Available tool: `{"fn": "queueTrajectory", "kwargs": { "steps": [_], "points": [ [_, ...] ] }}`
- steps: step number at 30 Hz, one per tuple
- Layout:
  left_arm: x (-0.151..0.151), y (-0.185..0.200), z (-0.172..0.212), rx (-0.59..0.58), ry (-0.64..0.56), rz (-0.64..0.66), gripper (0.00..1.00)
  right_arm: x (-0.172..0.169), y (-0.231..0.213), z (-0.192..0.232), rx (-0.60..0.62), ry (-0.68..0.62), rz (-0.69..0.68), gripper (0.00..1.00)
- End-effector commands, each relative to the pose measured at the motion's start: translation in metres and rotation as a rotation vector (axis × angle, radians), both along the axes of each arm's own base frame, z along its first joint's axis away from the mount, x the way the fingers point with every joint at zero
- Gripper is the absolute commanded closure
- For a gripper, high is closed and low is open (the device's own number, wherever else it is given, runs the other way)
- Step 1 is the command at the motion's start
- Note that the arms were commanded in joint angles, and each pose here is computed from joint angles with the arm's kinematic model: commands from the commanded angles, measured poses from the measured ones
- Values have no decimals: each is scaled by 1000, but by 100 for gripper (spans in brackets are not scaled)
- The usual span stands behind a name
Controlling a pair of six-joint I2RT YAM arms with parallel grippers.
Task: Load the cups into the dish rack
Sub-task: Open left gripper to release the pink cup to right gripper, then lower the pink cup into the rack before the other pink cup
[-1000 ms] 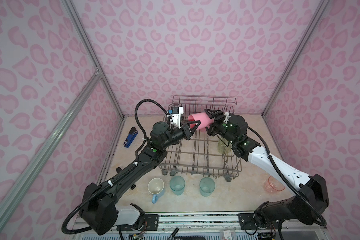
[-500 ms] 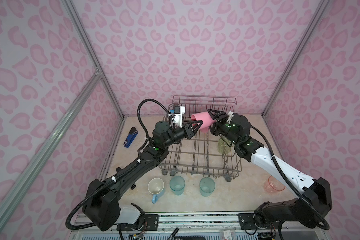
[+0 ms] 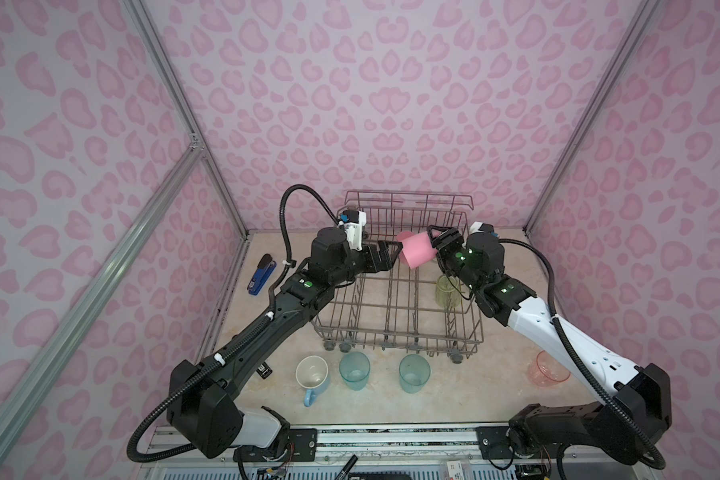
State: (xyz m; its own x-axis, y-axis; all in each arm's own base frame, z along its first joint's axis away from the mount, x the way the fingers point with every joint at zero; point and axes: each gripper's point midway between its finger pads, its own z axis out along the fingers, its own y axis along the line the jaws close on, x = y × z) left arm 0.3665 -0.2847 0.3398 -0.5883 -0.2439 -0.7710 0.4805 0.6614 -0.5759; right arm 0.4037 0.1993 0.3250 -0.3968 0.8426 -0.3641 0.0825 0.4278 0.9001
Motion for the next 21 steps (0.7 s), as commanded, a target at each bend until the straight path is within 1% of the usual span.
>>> {"fn": "queueTrajectory", "kwargs": {
  "steps": [1, 3, 7, 10, 13, 15, 18, 19, 21],
  "points": [
    [-1, 28, -40, 257, 96, 60, 0, -1, -25, -21, -324, 3, -79, 44],
    [1, 40, -49, 327, 113, 87, 1, -3, -29, -27, -433, -1, -99, 43],
    [2, 51, -69, 430, 138, 93, 2, -9, -29, -27, -666, -41, -138, 43],
    [-1, 50, -82, 497, 126, 44, 1, -9, -28, -29, -795, -44, -147, 43],
    [-2, 57, -94, 568, 110, 50, 0, -5, -27, -33, -875, -51, -154, 42],
    [-5, 59, -97, 591, 111, 45, 0, -1, -25, -39, -930, -55, -158, 41],
    [-11, 60, -93, 585, 96, 37, 0, 3, -22, -50, -994, -49, -161, 41],
    [-14, 64, -100, 587, 96, 48, 1, 5, -20, -52, -1009, -54, -164, 41],
    [-19, 66, -104, 568, 58, 58, 0, 9, -15, -58, -1045, -57, -163, 41]
  ]
}}
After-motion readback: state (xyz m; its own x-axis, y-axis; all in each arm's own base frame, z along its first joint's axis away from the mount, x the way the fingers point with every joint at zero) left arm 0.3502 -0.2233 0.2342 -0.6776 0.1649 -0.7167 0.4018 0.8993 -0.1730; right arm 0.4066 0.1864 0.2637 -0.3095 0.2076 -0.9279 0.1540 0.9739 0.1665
